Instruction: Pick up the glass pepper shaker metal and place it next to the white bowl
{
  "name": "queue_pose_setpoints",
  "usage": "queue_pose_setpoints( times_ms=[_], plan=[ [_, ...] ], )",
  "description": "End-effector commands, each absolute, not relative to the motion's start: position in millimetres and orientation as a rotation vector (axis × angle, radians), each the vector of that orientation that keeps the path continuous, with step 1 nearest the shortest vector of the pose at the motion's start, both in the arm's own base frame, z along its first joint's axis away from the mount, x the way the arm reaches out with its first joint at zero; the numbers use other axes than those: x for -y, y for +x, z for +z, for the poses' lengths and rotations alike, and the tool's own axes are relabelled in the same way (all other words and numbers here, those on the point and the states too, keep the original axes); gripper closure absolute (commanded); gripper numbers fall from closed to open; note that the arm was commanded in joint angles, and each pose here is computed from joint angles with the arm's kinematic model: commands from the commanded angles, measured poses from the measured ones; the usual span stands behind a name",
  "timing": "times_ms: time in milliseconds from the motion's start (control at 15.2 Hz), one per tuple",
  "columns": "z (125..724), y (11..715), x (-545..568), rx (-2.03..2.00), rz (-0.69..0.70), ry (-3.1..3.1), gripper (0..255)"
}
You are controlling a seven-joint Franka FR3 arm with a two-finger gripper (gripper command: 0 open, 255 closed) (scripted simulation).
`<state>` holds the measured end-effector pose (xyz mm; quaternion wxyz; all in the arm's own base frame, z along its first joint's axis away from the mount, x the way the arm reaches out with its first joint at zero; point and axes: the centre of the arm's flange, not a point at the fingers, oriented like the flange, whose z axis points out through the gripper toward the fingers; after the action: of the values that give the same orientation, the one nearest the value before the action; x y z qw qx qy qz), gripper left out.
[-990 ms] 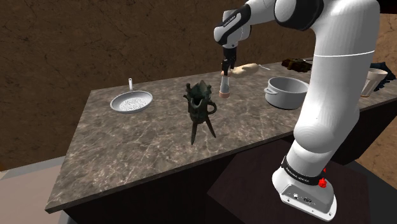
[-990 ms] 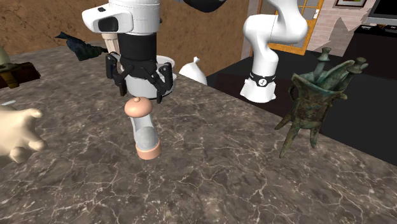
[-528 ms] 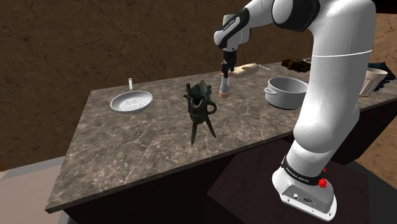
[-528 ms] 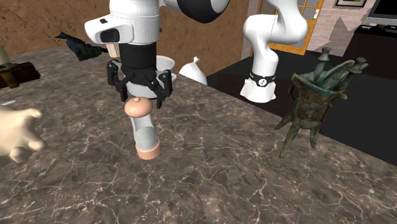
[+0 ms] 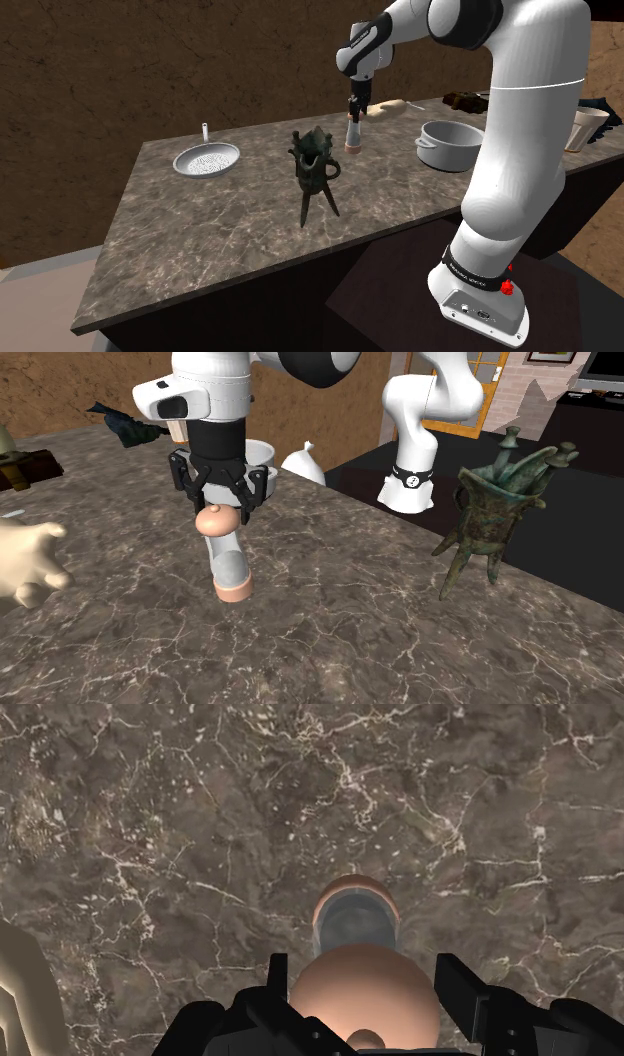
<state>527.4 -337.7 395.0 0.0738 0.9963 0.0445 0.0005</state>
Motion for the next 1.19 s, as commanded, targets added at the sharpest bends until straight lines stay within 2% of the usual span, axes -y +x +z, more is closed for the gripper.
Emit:
queue_pose_setpoints(
  times_ms=[0,264,1122],
  plan=[
    [394.5,527.4,337.5,-0.134,0.0,2.991,255],
    [394.4,527.6,337.5,-0.134,0.0,2.991,255],
    [463.1,527.6,337.5,-0.134,0.0,2.991,255]
  ],
)
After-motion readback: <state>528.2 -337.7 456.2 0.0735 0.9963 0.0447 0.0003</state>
